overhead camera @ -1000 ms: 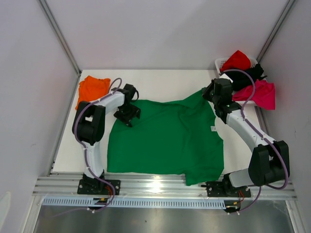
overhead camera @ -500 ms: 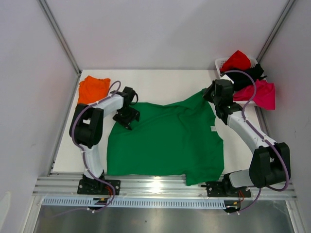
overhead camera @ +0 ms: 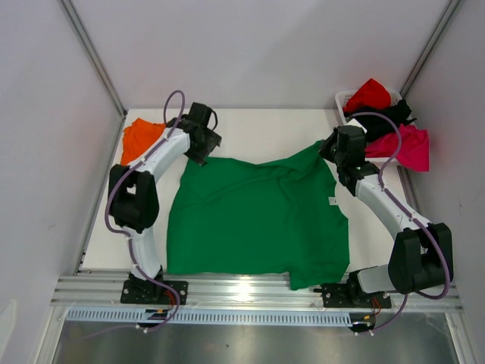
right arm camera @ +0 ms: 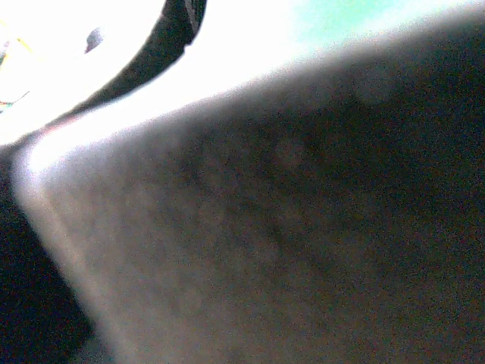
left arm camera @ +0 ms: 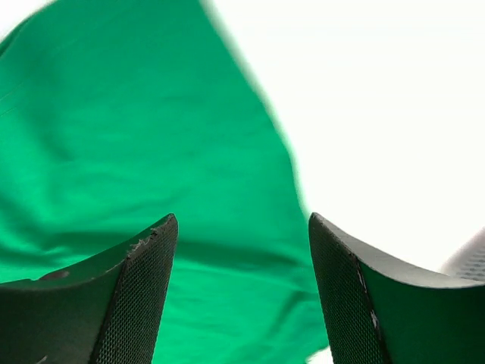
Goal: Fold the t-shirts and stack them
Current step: Flatten the tshirt out
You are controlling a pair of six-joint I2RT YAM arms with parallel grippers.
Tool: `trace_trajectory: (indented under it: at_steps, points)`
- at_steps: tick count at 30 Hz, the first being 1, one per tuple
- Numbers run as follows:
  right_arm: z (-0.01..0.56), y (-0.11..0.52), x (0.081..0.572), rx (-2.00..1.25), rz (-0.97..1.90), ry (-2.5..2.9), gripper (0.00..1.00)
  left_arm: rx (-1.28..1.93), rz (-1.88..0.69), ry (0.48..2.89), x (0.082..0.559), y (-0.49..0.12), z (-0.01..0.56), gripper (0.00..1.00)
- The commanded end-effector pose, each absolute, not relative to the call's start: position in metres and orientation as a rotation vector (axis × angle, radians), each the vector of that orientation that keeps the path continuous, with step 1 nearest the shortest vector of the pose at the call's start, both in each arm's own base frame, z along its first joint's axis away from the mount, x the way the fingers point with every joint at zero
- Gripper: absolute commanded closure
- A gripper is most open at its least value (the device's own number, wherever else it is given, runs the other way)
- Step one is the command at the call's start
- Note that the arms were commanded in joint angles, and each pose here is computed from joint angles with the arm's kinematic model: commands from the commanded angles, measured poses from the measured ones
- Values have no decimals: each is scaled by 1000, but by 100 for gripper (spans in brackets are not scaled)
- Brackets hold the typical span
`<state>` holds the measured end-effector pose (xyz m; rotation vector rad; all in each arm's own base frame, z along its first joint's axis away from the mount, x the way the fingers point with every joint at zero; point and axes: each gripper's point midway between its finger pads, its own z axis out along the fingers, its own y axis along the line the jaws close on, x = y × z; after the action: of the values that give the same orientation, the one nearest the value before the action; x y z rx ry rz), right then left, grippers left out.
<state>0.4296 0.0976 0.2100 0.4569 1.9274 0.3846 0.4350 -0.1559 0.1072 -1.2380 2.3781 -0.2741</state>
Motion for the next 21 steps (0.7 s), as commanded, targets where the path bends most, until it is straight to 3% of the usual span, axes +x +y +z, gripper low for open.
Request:
trace_trajectory:
  at_steps: [1,7,13,21]
  points:
    - [229,94,431,446,403,1868,97,-1243,-262,2291,465,-150,125,27]
    - [228,89,430,447,390,1874,97,-1453,-233,2350,480,-146,85,28]
    - [235,82,430,451,382,1857,97,-1693,-171,2297,463,-128,53,29]
    - [230,82,431,454,380,1867,97,-1790,-189,2225,469,-117,57,29]
